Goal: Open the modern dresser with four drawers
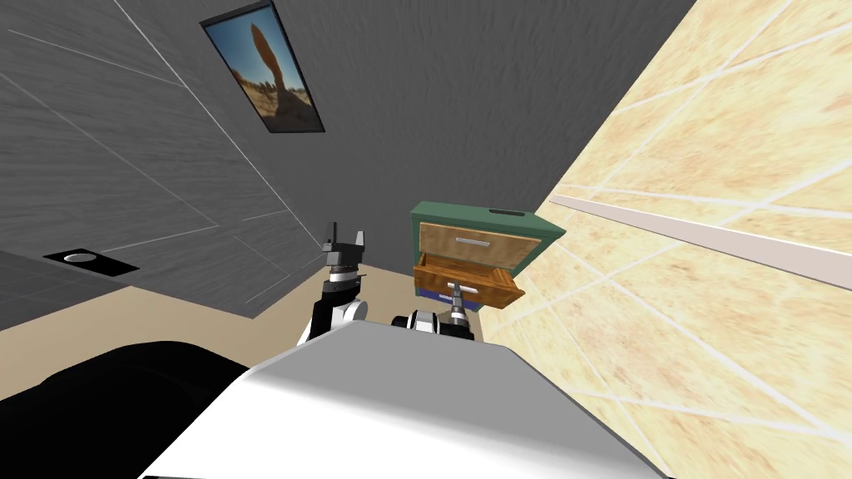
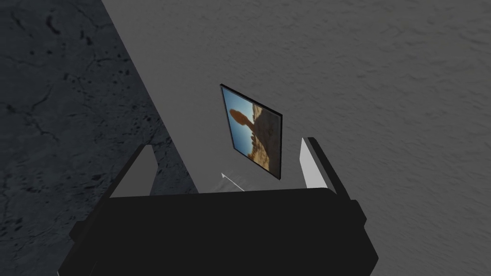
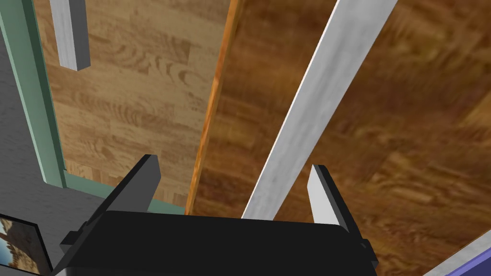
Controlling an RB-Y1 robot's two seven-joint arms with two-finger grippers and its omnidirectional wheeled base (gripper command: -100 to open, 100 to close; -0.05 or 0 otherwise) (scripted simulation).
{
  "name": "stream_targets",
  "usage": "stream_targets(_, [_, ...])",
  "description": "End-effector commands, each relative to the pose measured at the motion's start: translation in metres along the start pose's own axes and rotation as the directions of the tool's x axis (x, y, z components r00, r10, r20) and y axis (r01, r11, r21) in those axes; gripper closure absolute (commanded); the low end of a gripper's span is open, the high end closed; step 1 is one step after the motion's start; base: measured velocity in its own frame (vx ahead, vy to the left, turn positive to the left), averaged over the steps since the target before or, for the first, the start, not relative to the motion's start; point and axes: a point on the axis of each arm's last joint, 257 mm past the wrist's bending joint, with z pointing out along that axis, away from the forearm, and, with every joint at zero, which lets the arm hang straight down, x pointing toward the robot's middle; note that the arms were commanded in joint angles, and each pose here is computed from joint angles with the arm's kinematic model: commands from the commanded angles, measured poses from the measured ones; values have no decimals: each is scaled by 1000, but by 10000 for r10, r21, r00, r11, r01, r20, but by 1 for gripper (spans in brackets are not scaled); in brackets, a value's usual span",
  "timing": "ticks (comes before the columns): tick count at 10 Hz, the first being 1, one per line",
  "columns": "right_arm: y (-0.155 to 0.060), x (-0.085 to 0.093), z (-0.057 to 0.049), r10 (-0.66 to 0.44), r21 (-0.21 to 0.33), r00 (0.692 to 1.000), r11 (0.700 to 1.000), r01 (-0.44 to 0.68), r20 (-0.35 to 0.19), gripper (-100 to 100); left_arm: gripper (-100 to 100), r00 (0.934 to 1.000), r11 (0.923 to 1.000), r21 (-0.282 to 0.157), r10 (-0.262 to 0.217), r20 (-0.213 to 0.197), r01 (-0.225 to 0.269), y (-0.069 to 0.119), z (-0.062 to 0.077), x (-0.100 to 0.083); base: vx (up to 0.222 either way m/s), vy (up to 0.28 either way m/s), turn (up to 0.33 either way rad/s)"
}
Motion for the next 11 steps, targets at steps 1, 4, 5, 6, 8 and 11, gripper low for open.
stream_targets(1, [-21,-16,13,301,204,9995,9993,-303,58,-100,0,10000,10000,0,0,0,0,0,0,0,-16,-10,-16])
stream_targets(4, [-29,-20,19,294,237,9995,9993,-297,126,-100,0,10000,10000,0,1,0,-1,0,0,0,-18,-16,-25])
stream_targets(5, [-14,-10,15,114,29,9999,9999,-114,98,-100,0,10000,10000,0,1,0,-1,0,0,0,-6,-15,-5])
stream_targets(6, [-14,-11,15,123,5,9999,9999,-123,119,0,0,10000,10000,0,0,0,0,0,0,0,2,-6,0])
stream_targets(8, [-11,-11,14,108,-57,9999,9999,-107,132,0,0,10000,10000,0,0,0,0,0,0,0,0,0,0])
stream_targets(11, [-10,-11,13,98,-98,9999,9999,-97,141,0,0,10000,10000,0,0,0,0,0,0,0,0,0,0])
